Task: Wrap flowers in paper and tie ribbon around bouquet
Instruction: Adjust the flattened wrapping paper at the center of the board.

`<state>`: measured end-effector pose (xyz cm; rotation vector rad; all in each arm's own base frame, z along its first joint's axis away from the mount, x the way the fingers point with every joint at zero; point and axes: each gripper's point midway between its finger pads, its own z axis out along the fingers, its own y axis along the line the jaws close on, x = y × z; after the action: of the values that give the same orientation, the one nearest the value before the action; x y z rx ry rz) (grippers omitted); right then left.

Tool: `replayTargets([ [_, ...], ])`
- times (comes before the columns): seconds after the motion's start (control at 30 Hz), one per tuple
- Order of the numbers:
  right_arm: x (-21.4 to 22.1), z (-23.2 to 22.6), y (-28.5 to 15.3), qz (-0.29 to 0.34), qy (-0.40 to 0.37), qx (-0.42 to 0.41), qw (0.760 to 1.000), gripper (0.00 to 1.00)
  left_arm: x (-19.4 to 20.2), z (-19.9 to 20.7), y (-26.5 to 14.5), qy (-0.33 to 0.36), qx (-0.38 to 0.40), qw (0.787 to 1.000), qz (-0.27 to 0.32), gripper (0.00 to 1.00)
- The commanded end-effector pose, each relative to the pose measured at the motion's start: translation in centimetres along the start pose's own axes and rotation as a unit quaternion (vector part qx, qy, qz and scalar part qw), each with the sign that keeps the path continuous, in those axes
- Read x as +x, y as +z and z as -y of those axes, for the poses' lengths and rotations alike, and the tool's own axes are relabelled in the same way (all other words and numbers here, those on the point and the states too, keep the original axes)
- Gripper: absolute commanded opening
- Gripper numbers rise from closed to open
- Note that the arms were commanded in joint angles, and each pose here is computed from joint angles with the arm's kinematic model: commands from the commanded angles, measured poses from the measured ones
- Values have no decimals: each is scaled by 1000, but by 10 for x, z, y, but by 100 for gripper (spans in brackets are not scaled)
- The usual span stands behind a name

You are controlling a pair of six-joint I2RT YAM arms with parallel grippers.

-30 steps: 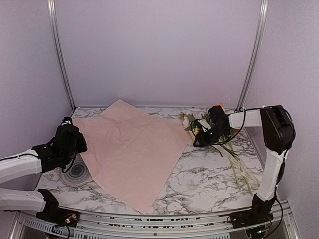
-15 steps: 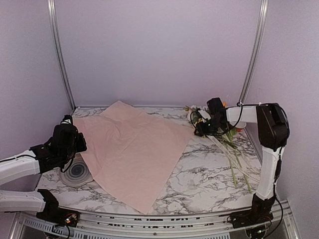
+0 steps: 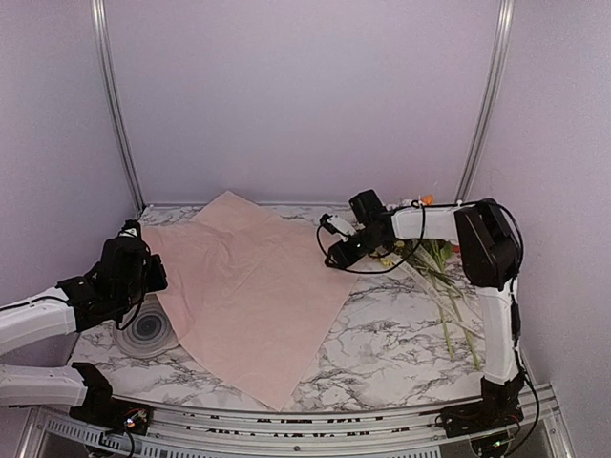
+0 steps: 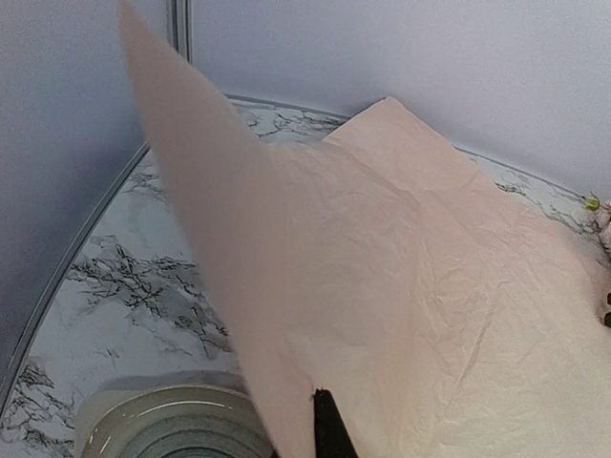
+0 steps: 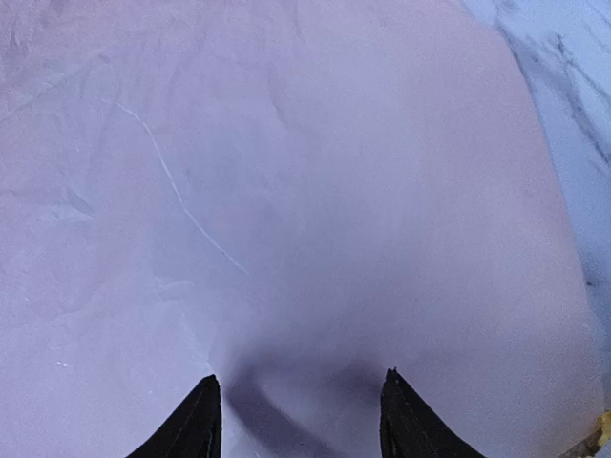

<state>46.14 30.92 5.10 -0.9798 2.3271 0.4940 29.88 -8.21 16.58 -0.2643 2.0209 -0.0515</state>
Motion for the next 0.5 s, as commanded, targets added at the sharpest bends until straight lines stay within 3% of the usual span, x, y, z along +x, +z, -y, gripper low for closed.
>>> replayTargets([
  [0.0,36,6,13,-61,3,12,998,55,-6,2,-3,-3,7,1000,-1,0],
  [0.23,115,4,-6,-144,38,57,987,54,-3,9,-1,7,21,1000,-10,0],
  [0.47,161,-3,-46,-150,124,80,978,53,7,19,3,9,46,999,-25,0],
])
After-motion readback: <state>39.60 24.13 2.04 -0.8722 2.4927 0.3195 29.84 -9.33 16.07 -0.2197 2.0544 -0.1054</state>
